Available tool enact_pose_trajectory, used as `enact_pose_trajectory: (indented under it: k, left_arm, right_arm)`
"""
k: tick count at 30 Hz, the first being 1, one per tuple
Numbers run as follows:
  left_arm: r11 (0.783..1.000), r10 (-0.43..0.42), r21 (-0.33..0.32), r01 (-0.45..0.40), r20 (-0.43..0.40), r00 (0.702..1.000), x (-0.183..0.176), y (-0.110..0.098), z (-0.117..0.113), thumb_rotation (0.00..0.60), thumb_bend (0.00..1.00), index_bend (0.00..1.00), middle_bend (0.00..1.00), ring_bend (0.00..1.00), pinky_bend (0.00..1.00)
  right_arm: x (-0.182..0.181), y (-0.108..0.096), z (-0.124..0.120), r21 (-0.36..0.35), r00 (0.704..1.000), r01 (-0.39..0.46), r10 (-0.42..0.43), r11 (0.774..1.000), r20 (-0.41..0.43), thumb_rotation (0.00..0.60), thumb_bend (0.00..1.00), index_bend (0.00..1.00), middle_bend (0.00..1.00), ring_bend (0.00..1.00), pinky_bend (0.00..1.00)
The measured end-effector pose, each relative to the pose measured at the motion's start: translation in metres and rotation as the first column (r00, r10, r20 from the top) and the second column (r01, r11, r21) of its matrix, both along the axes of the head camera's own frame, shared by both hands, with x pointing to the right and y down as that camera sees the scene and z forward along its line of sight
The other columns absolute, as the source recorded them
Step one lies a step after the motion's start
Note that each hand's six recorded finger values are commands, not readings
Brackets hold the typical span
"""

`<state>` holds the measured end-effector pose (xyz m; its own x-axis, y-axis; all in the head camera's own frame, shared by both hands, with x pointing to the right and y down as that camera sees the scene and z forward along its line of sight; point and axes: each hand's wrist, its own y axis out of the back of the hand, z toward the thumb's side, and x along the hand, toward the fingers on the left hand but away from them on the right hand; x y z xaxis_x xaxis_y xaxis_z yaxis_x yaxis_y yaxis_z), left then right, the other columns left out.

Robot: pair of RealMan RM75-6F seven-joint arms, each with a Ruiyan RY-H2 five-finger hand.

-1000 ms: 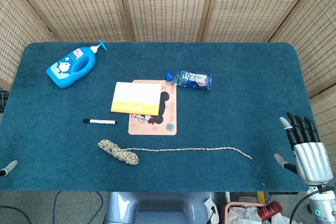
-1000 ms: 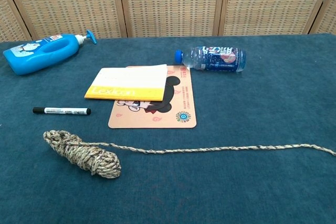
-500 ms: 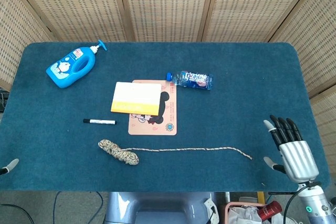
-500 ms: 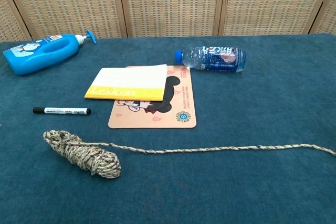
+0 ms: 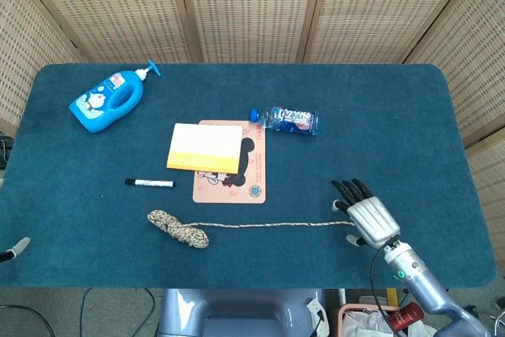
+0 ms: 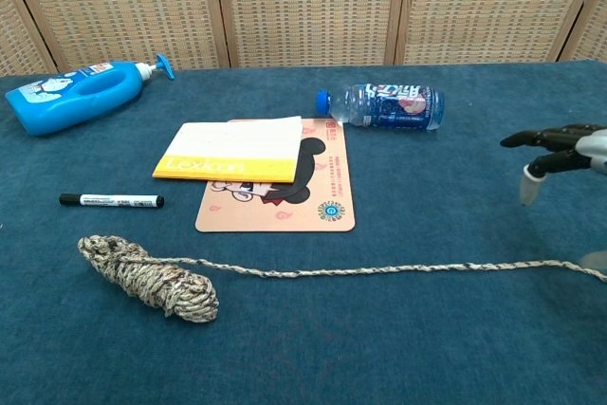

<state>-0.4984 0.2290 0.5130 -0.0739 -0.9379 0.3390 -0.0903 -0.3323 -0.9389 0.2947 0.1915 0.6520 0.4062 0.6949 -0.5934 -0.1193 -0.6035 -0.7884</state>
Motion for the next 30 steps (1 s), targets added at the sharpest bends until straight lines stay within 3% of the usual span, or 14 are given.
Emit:
enact_pose_trajectory:
  k: [7,18,30]
  left_arm:
    - [1.0,0.0,-0.01,0.0,0.005,1.0,0.0,-0.001,0.003,0.6,0.0,0.0,0.0,0.0,0.0]
    - [1.0,0.006,-0.017,-0.006,0.018,1.0,0.001,0.0,0.006,0.6,0.0,0.0,0.0,0.0,0.0]
    - [1.0,0.014,-0.029,-0.013,0.023,1.0,0.005,0.001,0.011,0.6,0.0,0.0,0.0,0.0,0.0]
  right_arm:
    - [-0.005,0.001,0.029,-0.049,0.999,-0.012,0.009,0.999,-0.053,0.6,0.3,0.4,0.0,0.0,0.0]
    - [0.007,0.004,0.048,-0.073,0.991,-0.027,0.017,0.997,-0.134,0.6,0.3,0.43,0.0,0.0,0.0]
    - [0.023,0.007,0.06,-0.102,0.986,-0.075,0.059,0.992,-0.155,0.6,0.3,0.48,0.0,0.0,0.0]
